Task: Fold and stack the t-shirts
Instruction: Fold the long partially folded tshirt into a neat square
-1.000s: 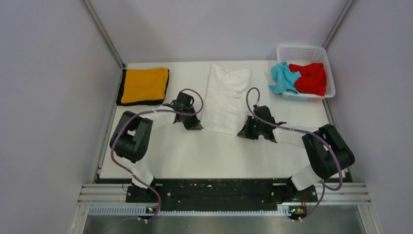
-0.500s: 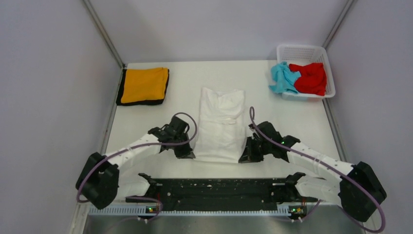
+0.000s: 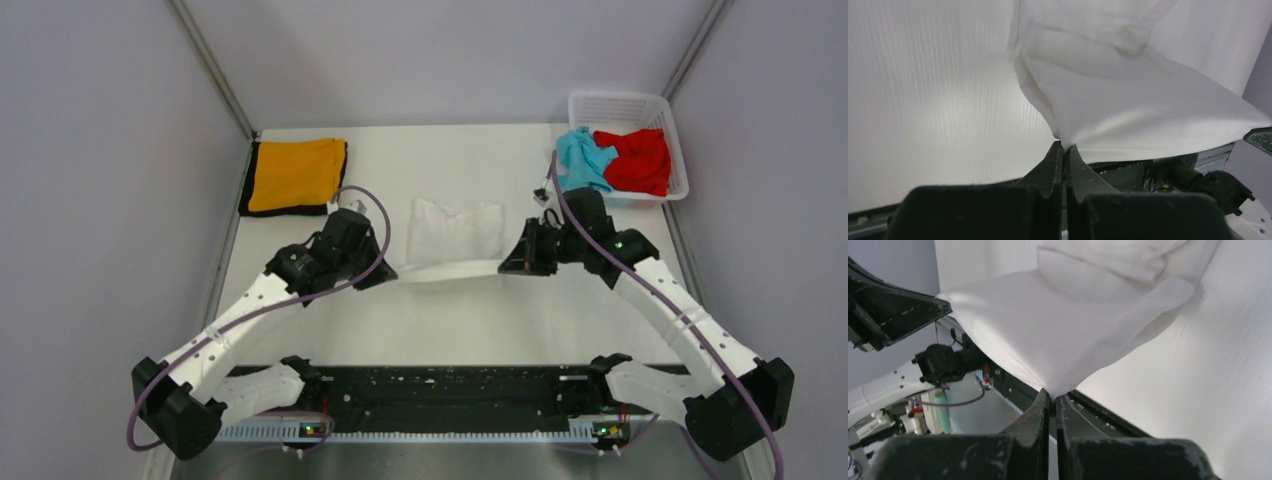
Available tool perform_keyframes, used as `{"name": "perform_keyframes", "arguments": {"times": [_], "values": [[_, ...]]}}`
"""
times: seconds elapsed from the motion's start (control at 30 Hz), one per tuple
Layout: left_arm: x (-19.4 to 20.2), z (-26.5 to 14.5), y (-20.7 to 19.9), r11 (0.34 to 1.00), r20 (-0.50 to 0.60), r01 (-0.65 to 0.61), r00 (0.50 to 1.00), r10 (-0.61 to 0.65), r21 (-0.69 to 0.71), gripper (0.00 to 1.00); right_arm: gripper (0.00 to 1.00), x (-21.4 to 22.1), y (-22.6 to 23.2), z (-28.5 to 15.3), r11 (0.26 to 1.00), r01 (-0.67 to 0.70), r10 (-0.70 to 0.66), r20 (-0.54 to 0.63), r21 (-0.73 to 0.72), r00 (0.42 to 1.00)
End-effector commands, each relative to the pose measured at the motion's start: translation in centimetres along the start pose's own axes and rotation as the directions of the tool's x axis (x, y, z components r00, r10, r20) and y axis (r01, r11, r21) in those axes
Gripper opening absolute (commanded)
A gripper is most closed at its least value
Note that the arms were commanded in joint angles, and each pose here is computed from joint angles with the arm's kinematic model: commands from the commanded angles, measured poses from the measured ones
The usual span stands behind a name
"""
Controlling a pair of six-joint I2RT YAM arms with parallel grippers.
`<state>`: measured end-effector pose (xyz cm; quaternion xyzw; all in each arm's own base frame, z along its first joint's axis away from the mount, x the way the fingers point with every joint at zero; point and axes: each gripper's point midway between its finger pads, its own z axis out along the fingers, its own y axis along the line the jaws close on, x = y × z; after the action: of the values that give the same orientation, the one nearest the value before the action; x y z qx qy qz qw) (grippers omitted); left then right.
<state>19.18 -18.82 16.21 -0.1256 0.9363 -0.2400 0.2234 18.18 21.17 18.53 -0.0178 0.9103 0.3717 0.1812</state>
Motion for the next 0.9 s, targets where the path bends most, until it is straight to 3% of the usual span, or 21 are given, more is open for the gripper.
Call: {"name": "perform_keyframes", "arguments": {"times": [0.0, 0.23, 0.63, 0.87], "values": [[-7.6, 0.1, -2.9, 0.999, 0.255, -0.049, 0.966, 0.044, 0.015, 0.0, 0.0, -6.3, -0.8, -1.6, 0.992, 0.102, -0.113, 0.169, 0.071, 0.979], [-14.8, 2.2, -5.3, 1.0, 0.362, -0.021, 0.932, 0.019, 0.002, 0.0, 0.0, -12.1, -1.8, -0.6, 0.995, 0.094, -0.102, 0.269, 0.042, 0.958], [-21.9, 8.7, -6.4, 0.996, 0.359, -0.037, 0.931, 0.064, -0.082, 0.0, 0.0, -18.4, -7.3, 2.5, 1.0, -0.01, 0.005, 0.303, 0.015, 0.953], [-23.3, 14.7, -5.2, 0.994, 0.292, -0.015, 0.955, 0.046, -0.107, 0.0, 0.0, -21.2, -11.6, 6.1, 0.994, -0.076, 0.049, 0.3, 0.077, 0.953]]}}
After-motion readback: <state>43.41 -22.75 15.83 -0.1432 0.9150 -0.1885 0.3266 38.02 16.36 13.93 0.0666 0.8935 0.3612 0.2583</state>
